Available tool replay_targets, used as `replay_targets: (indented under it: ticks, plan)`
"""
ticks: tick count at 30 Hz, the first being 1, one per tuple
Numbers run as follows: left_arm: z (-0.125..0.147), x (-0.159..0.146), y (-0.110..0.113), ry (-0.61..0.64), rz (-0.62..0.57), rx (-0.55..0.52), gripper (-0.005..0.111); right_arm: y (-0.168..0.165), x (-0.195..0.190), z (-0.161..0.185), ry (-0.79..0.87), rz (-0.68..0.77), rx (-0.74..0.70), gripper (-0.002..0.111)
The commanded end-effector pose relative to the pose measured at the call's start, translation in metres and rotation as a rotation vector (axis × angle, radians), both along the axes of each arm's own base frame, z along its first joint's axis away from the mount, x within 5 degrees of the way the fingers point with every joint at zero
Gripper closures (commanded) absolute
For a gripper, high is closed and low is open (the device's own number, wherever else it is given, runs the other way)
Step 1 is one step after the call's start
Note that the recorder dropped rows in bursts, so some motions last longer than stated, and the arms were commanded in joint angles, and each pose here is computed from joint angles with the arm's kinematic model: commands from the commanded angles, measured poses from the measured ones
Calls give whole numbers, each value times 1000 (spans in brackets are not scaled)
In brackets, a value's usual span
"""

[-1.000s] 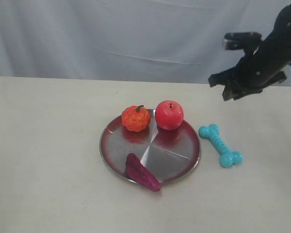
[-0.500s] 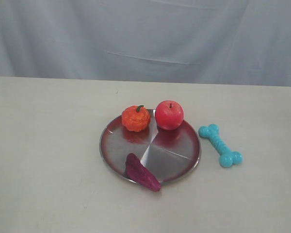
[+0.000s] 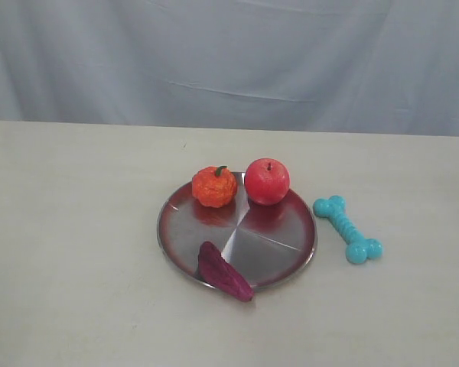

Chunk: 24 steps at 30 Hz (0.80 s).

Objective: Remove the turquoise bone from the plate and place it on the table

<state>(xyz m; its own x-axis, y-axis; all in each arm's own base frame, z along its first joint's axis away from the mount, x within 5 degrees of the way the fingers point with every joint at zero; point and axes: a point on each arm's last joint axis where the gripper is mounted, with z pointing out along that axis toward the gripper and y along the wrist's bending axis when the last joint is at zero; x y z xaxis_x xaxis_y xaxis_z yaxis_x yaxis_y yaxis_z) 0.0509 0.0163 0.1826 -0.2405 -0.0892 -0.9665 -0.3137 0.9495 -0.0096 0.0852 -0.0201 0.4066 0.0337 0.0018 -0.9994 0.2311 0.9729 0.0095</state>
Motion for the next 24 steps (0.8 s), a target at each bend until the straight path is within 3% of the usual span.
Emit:
replay_targets:
  ticks: [1,24]
  plan:
    - [0,0,0,-6,4,-4,107,7,-27,-9,-79,-5,-13,109]
    - [0,0,0,-6,4,-4,107,31,-114,-8,-386,-14,-119,109]
